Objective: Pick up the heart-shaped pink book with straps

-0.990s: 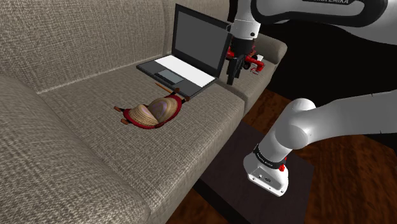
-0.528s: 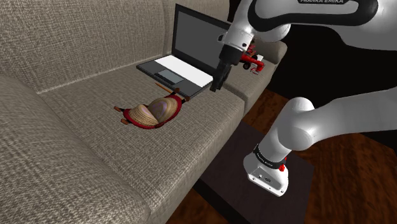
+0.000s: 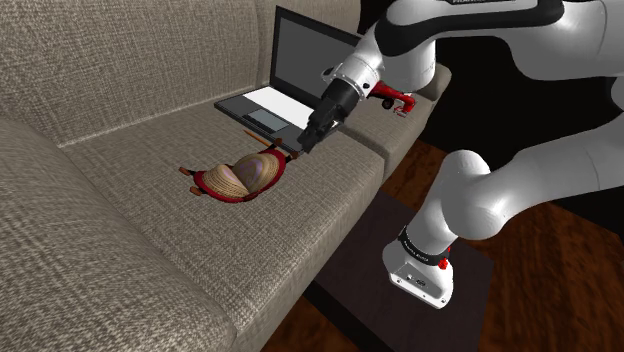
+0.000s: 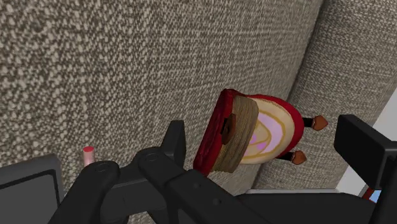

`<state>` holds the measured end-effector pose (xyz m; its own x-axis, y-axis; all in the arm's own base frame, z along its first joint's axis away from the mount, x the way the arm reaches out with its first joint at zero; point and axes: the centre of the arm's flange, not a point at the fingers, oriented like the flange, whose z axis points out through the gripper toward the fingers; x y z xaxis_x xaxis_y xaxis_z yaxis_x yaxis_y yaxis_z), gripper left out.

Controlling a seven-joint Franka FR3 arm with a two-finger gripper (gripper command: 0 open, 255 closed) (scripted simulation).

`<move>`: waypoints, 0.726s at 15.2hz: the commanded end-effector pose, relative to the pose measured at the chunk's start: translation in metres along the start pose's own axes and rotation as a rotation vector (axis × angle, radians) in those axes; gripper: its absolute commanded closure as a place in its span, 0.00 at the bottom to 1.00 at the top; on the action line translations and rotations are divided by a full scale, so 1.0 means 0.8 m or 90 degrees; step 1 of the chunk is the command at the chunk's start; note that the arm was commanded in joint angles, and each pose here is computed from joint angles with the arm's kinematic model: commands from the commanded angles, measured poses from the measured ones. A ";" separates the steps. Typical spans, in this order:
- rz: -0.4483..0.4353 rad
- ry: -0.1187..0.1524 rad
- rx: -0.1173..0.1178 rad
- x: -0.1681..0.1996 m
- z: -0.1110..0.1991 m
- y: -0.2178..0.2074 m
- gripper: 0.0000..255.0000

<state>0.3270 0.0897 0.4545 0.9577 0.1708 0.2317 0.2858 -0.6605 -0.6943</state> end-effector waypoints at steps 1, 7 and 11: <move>-0.007 0.024 0.045 0.005 0.009 -0.005 0.00; -0.007 0.024 0.045 -0.005 0.036 0.022 0.00; -0.007 0.024 0.045 -0.007 0.043 0.029 1.00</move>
<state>0.3293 0.0989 0.4142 0.9529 0.1492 0.2639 0.2991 -0.6048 -0.7381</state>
